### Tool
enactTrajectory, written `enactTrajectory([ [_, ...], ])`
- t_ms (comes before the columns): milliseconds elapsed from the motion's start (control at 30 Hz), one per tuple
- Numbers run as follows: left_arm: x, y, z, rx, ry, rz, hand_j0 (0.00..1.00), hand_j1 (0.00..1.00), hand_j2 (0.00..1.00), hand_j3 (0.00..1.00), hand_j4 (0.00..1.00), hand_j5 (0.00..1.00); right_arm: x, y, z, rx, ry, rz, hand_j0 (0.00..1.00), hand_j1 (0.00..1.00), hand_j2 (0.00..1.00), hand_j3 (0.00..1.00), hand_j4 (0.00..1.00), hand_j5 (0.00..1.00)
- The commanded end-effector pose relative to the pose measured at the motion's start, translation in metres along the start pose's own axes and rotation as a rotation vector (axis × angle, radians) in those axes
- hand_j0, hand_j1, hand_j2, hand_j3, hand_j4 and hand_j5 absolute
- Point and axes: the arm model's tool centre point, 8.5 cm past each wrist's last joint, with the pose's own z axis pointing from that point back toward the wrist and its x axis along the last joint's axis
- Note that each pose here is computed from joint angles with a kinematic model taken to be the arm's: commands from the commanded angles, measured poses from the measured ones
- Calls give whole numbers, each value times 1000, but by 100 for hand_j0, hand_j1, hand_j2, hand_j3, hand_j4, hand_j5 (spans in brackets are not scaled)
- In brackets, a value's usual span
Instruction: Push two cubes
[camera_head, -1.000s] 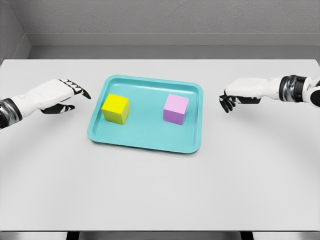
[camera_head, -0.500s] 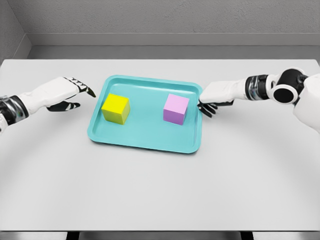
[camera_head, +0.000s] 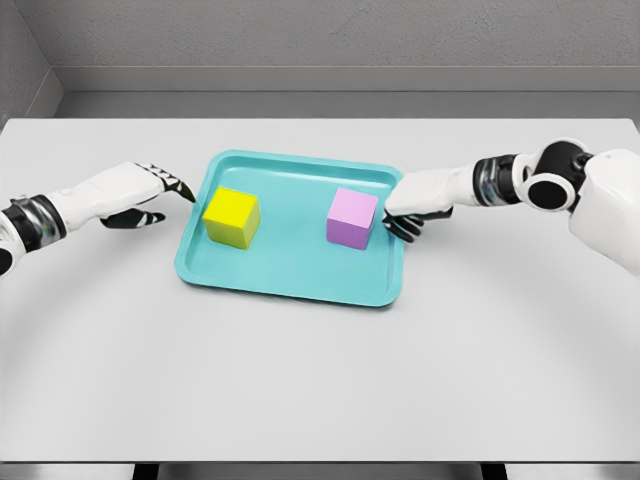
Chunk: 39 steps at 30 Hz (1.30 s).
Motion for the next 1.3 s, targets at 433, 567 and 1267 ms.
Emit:
enactTrajectory([
  [433, 7, 9, -4, 25, -21, -8, 65, 65, 65, 65, 65, 65, -3, -3, -18, 21, 5, -18, 12, 12, 12, 12, 12, 12],
  [567, 8, 7, -6, 25, -23, -2, 65, 65, 65, 65, 65, 65, -3, -3, -19, 22, 6, -20, 12, 12, 12, 12, 12, 12],
  [1267, 27, 10, -12, 14, -80, -43, 64, 64, 64, 64, 64, 64, -1, -18, -24, 5, 3, -7, 12, 12, 12, 12, 12, 12],
])
